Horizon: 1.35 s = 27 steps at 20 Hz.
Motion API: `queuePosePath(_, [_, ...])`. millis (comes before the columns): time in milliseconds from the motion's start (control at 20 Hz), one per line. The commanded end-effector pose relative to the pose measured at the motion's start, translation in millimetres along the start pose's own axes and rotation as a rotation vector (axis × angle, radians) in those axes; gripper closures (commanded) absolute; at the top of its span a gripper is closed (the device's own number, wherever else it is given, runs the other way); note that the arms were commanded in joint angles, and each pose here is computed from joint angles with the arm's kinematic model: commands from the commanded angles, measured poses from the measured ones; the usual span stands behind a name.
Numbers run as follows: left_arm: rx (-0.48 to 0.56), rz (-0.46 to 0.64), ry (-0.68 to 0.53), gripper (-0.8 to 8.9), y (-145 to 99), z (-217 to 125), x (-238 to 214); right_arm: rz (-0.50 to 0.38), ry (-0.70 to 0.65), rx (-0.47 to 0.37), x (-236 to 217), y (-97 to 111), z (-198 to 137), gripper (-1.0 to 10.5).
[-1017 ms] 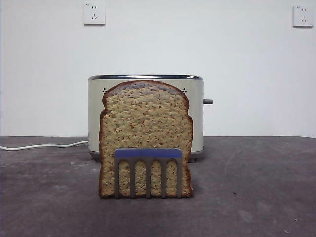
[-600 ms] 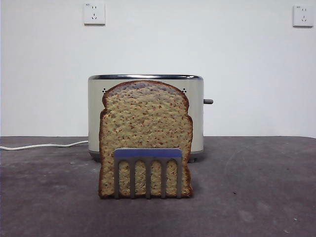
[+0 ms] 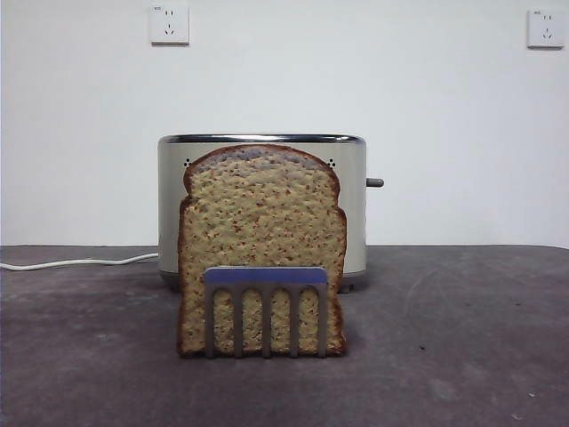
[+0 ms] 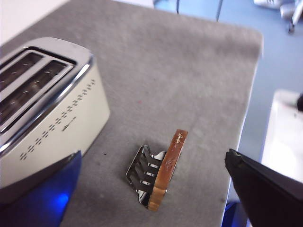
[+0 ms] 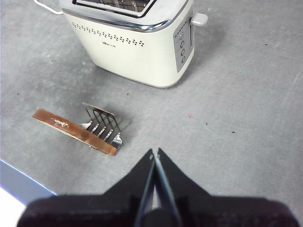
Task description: Pick up a slice of bread from the rack,put the bread on the toaster,press the button
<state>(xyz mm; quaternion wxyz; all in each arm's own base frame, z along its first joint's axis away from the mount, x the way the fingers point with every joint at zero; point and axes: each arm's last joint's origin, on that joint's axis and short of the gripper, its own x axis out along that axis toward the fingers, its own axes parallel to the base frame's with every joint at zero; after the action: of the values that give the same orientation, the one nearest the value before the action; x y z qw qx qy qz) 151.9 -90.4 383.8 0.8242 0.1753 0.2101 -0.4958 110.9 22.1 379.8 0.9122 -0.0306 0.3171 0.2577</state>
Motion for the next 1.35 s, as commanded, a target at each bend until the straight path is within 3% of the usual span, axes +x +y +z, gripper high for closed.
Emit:
queuePosePath(50, [0.112, -0.054, 0.072, 1.84, -0.3, 11.3, 27.0, 0.003, -0.004, -0.011, -0.7, 0.5, 0.9, 9.6])
queuePosePath(300, [0.286, -0.114, 0.264, 1.84, -12.9, 16.4, 93.3, 0.006, 0.006, -0.007, 2.2, -0.9, 1.9, 9.6])
queuePosePath(500, [0.361, -0.153, 0.386, 1.84, -20.2, 7.9, 135.6, 0.007, 0.013, -0.004, 4.0, -1.7, 2.5, 9.6])
queuePosePath(900, [0.346, -0.199, 0.515, 1.90, -16.5, -12.7, 186.7, 0.007, 0.014, -0.003, 4.0, -1.6, 2.3, 9.6])
queuePosePath(950, [0.348, -0.193, 0.517, 2.19, -16.3, -12.7, 186.9, 0.007, 0.014, -0.003, 4.0, -1.6, 2.3, 9.6])
queuePosePath(1050, [0.349, -0.194, 0.514, 4.71, -17.0, -12.3, 187.1, 0.007, 0.014, -0.003, 4.0, -1.6, 2.3, 9.6])
queuePosePath(1150, [0.346, -0.199, 0.524, 6.52, -17.2, -13.2, 186.5, 0.007, 0.014, -0.003, 4.0, -1.6, 2.3, 9.6])
queuePosePath(1350, [0.345, -0.202, 0.524, 7.96, -17.5, -13.3, 186.4, 0.007, 0.014, -0.003, 4.0, -1.6, 2.3, 9.6])
